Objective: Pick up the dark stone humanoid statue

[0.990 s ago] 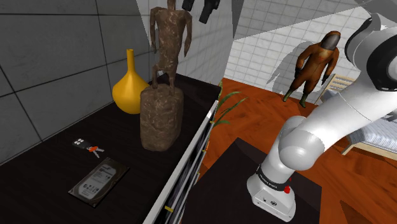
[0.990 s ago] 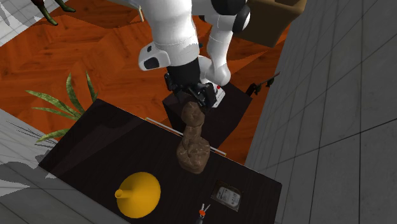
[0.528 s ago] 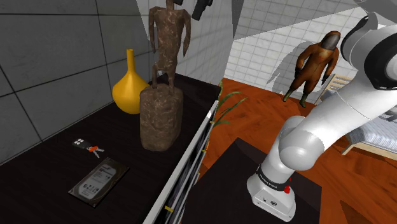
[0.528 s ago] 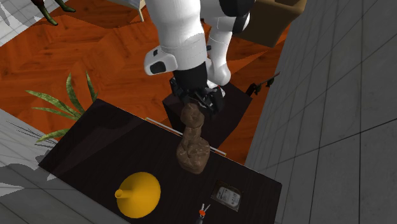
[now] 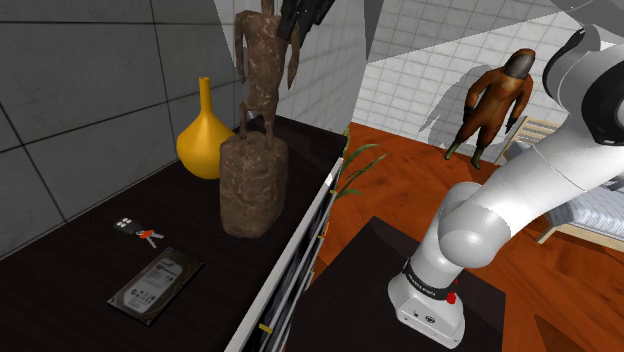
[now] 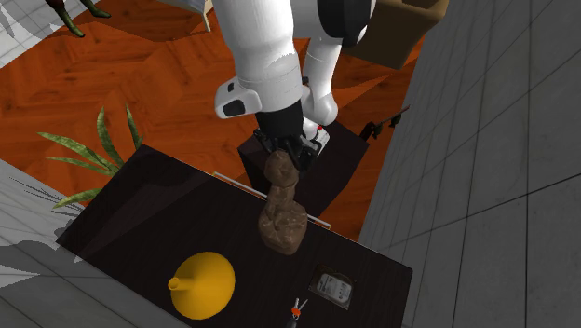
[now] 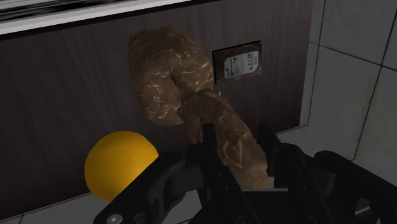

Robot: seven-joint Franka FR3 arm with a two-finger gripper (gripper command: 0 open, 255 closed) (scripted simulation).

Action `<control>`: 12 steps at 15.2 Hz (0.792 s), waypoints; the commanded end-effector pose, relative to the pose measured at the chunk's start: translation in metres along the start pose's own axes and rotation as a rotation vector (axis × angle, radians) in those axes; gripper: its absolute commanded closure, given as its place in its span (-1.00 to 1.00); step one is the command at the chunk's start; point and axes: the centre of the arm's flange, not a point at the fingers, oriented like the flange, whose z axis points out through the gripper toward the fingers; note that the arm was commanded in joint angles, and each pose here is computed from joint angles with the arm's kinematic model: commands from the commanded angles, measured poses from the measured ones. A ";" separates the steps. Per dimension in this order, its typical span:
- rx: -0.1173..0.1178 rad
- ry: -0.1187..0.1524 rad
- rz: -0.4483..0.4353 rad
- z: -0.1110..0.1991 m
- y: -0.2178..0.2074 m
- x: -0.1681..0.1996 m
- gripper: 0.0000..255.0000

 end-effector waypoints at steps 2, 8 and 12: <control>0.000 -0.001 0.000 0.000 0.000 0.000 1.00; 0.000 -0.001 0.000 -0.004 -0.001 0.001 1.00; 0.000 -0.001 0.000 -0.024 -0.008 0.003 1.00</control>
